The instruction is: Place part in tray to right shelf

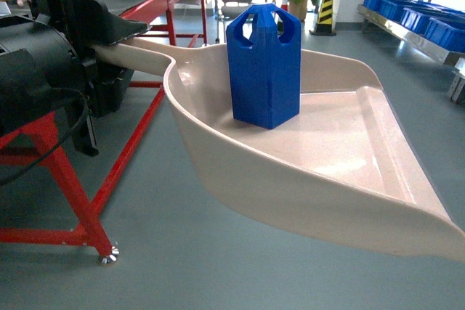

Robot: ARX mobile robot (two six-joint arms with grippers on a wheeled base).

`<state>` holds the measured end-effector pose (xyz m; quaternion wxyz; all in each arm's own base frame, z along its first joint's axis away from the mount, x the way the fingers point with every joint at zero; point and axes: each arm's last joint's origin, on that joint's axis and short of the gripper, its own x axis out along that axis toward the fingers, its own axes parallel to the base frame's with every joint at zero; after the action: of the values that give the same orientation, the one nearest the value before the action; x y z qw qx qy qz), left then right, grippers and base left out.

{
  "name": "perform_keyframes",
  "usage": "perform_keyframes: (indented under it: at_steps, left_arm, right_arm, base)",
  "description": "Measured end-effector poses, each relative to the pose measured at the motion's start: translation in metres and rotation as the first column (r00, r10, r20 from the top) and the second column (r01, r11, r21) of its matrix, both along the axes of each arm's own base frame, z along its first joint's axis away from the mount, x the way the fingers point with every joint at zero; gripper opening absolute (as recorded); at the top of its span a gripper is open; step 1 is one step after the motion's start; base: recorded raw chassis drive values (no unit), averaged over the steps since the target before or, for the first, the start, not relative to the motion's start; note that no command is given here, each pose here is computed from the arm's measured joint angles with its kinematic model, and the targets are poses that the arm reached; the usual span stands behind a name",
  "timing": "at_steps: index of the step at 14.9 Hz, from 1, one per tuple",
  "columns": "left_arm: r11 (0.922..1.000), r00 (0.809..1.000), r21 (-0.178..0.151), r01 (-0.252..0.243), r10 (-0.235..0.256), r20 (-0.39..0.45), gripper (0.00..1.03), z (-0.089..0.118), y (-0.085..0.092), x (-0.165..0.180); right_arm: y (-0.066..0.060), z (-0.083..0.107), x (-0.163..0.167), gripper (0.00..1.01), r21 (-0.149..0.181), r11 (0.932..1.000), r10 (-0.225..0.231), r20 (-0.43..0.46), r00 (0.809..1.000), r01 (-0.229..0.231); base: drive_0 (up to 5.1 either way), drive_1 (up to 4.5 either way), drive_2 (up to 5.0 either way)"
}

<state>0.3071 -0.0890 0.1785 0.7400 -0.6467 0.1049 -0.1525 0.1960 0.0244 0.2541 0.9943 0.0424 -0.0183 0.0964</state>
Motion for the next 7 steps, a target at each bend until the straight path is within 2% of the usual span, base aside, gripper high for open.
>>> perform_keyframes:
  at_steps: [7]
  left_arm:
    - [1.0000,1.000,-0.001,0.001,-0.001,0.002,0.13,0.0003,-0.0002,-0.0001]
  right_arm:
    - [0.0000,0.0002,-0.0001,0.98,0.000,1.0000,0.000,0.002,1.000,0.000]
  base:
    - [0.1,4.12,-4.0]
